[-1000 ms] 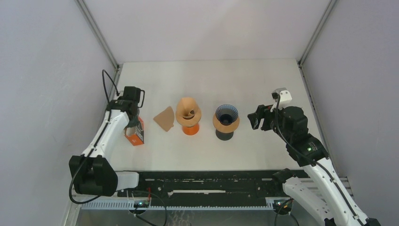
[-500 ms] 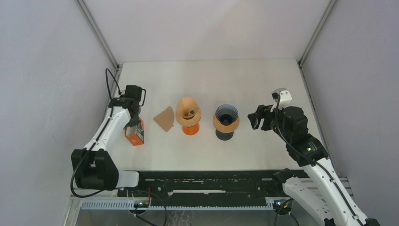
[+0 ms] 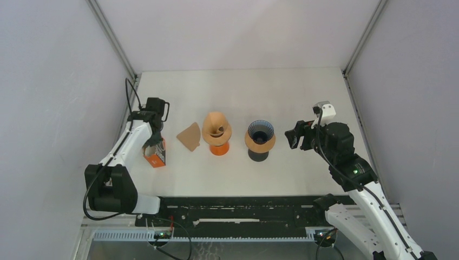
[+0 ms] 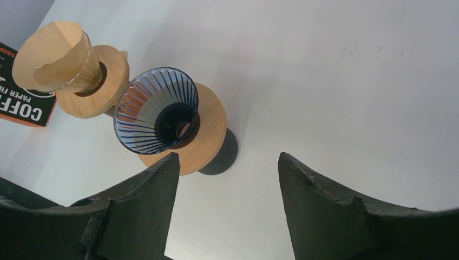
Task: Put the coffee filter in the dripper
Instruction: Pick up the coffee filter from the coffee filter holder.
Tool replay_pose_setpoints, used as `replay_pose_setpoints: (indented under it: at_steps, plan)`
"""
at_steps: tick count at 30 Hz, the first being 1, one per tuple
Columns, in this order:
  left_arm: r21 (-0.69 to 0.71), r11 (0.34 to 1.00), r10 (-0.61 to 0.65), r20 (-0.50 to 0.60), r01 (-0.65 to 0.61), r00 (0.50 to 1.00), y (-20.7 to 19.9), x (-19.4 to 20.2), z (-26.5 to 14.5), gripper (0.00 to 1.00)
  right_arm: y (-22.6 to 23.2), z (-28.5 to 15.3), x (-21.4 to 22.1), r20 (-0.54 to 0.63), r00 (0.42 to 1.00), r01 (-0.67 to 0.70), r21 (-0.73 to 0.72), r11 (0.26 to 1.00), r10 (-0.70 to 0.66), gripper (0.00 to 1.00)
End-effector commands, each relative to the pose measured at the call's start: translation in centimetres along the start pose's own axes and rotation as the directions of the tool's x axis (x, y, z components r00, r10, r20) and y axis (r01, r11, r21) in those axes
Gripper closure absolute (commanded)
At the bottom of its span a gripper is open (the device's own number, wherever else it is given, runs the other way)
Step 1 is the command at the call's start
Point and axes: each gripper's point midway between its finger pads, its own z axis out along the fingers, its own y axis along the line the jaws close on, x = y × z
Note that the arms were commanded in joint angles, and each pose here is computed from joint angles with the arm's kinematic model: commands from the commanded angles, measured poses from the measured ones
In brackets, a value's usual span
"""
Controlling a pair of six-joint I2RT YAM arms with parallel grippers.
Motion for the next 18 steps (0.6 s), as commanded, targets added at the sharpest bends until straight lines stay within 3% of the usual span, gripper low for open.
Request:
replay_pose_setpoints:
  at_steps: [1,10,18]
  plan:
    - [0.023,0.999,-0.028,0.057,0.026,0.998,-0.1,-2.3,-0.7,0.78,0.1,0.0,-1.3,0.052,0.999,0.007,-0.007,1.0,-0.007,0.25]
    - [0.098,0.994,-0.054,0.077,0.047,0.996,-0.5,-2.4,-2.0,0.81,0.1,0.0,-1.3,0.053,0.999,0.005,-0.007,1.0,-0.005,0.25]
    - [0.017,0.999,-0.04,0.084,0.039,0.996,0.6,-2.8,-1.5,0.78,0.1,0.0,-1.2,0.051,0.999,0.005,-0.01,1.0,-0.005,0.25]
